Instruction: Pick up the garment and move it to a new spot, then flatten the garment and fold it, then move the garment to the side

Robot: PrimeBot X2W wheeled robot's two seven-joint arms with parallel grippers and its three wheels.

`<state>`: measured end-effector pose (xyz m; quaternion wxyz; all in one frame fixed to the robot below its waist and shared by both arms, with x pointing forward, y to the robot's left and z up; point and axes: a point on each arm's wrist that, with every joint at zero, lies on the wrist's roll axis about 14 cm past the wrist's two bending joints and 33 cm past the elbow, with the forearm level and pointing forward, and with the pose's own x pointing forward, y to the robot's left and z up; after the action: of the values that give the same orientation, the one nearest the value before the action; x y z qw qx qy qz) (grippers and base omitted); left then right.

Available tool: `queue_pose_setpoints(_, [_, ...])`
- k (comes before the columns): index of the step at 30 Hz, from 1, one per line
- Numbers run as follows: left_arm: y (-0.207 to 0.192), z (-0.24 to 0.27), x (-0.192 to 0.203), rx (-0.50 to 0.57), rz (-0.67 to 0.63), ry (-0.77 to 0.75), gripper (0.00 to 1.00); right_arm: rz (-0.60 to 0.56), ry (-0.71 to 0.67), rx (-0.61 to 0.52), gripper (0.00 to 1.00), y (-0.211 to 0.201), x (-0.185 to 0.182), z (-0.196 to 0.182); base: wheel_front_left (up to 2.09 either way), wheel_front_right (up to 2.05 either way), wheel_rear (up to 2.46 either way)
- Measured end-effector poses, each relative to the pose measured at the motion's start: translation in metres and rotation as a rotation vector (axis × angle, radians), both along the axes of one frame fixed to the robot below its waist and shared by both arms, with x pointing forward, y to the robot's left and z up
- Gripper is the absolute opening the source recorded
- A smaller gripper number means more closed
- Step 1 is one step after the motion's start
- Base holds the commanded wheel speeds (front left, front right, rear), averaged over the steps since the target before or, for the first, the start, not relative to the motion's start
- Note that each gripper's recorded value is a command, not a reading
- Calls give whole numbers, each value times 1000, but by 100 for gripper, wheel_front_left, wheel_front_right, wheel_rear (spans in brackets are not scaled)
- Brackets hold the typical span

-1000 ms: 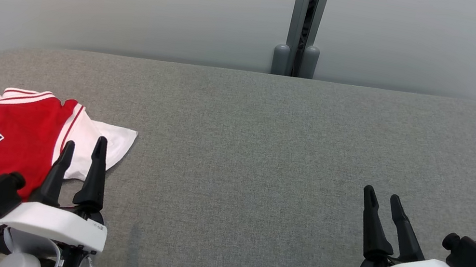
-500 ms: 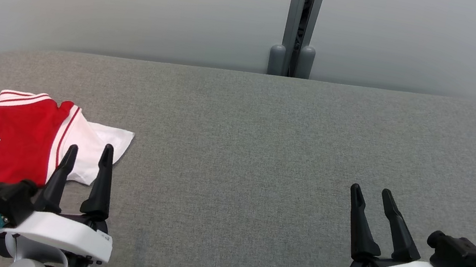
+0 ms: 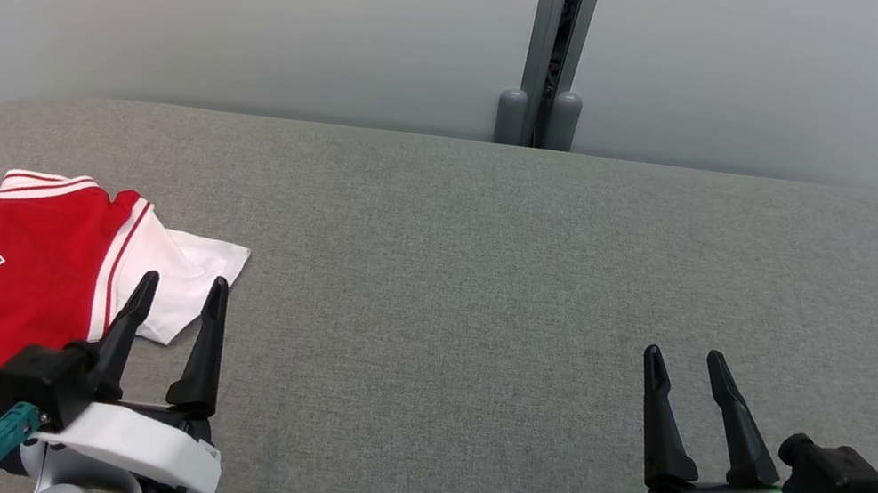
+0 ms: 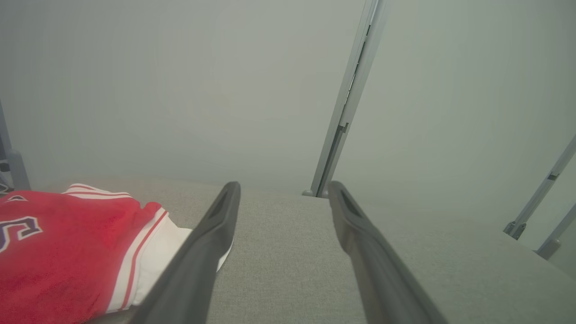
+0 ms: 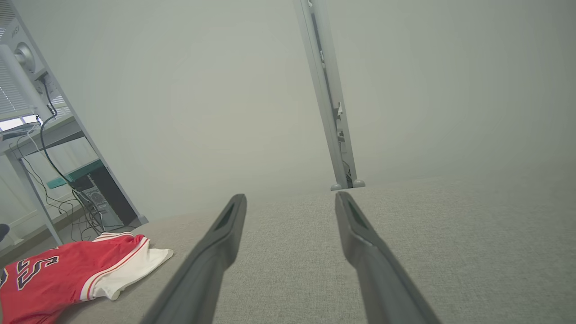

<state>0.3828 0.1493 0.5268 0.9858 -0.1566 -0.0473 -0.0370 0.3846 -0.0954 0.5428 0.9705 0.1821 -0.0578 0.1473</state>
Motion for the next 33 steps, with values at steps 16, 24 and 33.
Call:
queue_pose_setpoints(16, [4,-3,-4,101,26,-13,100,-2,-40,-102,100,2,-2,-1,0,0,0])
queue_pose_setpoints(24, [3,1,-5,163,33,-40,100,9,-64,-164,100,6,-4,-1,0,0,0])
queue_pose_setpoints(33, [2,2,-6,196,35,-50,100,21,-74,-194,100,10,-5,-3,0,0,0])
